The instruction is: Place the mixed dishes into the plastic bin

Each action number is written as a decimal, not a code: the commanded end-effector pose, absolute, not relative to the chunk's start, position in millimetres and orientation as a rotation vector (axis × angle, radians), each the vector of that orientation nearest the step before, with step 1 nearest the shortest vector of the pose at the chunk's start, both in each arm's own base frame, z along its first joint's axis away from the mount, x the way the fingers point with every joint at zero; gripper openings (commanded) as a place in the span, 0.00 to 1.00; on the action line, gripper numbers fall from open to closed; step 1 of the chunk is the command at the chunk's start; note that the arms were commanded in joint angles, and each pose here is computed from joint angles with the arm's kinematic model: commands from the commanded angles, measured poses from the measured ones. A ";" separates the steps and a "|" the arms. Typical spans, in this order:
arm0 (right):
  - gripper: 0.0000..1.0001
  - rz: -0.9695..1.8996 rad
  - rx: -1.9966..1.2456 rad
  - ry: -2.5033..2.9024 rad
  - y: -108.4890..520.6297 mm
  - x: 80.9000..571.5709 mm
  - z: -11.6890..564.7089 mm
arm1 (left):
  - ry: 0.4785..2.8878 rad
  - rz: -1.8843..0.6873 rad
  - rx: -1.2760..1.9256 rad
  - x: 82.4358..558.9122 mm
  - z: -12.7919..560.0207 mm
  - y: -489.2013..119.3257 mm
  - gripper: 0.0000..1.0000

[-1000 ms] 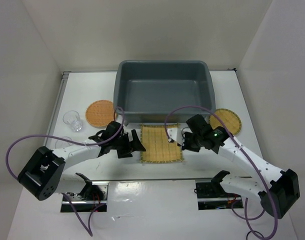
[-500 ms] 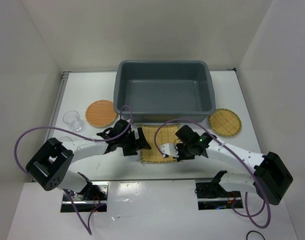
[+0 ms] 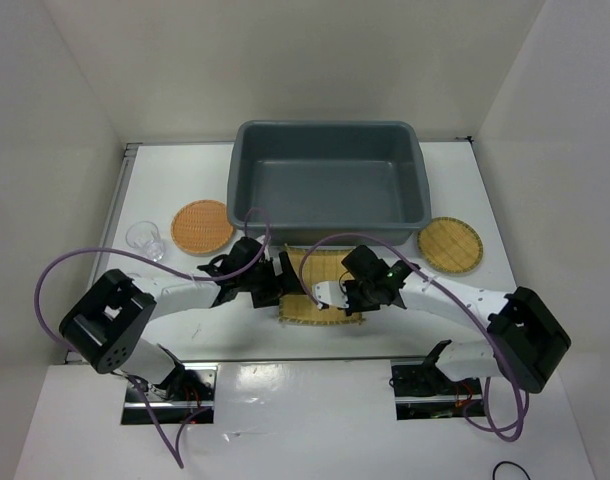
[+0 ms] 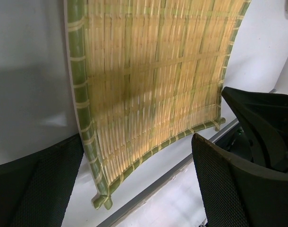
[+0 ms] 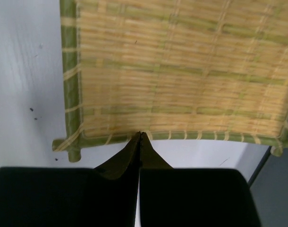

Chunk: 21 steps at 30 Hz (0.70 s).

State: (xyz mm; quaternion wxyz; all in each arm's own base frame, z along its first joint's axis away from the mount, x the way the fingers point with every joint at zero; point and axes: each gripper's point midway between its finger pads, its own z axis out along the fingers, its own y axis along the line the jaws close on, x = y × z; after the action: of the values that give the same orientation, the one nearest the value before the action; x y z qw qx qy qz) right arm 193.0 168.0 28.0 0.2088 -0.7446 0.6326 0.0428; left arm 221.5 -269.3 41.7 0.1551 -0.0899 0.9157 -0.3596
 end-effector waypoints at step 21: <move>0.00 0.157 -2.220 1.665 181.2 197.1 4.8 | 2.642 -1.057 -0.226 211.8 32.3 -269.5 1.00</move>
State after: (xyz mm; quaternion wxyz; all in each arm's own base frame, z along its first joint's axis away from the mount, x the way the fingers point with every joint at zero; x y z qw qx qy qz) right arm 207.4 179.2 16.6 0.1996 -0.7729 0.6013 0.0352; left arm 223.3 -275.4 43.8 0.1561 -0.0820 0.9102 -0.3748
